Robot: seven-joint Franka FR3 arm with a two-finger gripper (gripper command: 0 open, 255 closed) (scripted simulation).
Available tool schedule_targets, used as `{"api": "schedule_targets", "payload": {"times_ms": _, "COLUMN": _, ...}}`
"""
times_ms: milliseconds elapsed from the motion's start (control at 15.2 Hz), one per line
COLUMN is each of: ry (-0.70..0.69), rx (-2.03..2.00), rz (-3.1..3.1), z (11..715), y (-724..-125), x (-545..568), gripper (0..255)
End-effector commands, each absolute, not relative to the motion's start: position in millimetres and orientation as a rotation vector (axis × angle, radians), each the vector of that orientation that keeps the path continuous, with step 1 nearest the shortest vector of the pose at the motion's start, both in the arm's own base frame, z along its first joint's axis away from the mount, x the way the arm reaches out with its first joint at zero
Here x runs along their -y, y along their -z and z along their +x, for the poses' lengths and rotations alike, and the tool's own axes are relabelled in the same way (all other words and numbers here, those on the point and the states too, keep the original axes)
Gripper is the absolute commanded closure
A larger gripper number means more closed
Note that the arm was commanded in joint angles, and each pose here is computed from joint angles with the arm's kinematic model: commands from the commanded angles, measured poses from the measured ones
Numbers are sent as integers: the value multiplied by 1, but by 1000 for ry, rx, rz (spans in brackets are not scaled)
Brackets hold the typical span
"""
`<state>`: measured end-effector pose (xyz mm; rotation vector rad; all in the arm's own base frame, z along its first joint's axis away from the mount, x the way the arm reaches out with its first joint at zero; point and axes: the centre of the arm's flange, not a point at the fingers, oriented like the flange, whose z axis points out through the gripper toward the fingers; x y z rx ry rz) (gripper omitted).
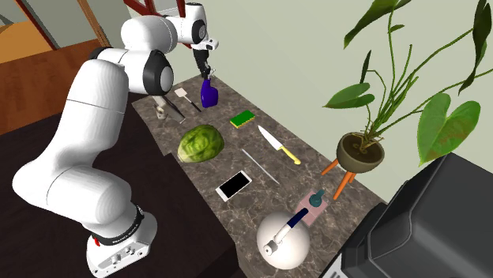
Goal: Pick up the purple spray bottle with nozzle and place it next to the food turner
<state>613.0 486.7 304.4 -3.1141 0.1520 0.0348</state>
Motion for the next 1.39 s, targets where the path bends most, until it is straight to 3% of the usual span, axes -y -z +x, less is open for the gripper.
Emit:
{"api": "schedule_targets", "payload": {"times_ms": 0, "ry": -34, "rx": -152, "rz": -3113, "z": 613, "y": -296, "x": -486, "gripper": 255}}
{"api": "schedule_targets", "payload": {"times_ms": 462, "ry": -34, "rx": -152, "rz": -3114, "z": 613, "y": -296, "x": -486, "gripper": 255}}
{"api": "schedule_targets", "payload": {"times_ms": 528, "ry": -34, "rx": -152, "rz": -3114, "z": 613, "y": -296, "x": -486, "gripper": 0}}
{"api": "schedule_targets", "payload": {"times_ms": 858, "ry": -34, "rx": -152, "rz": -3114, "z": 613, "y": -296, "x": -486, "gripper": 0}}
{"api": "schedule_targets", "payload": {"times_ms": 1122, "ry": -34, "rx": -152, "rz": -3114, "z": 614, "y": -346, "x": -485, "gripper": 0}}
{"api": "schedule_targets", "payload": {"times_ms": 1320, "ry": -34, "rx": -152, "rz": -3114, "z": 614, "y": -346, "x": -485, "gripper": 0}}
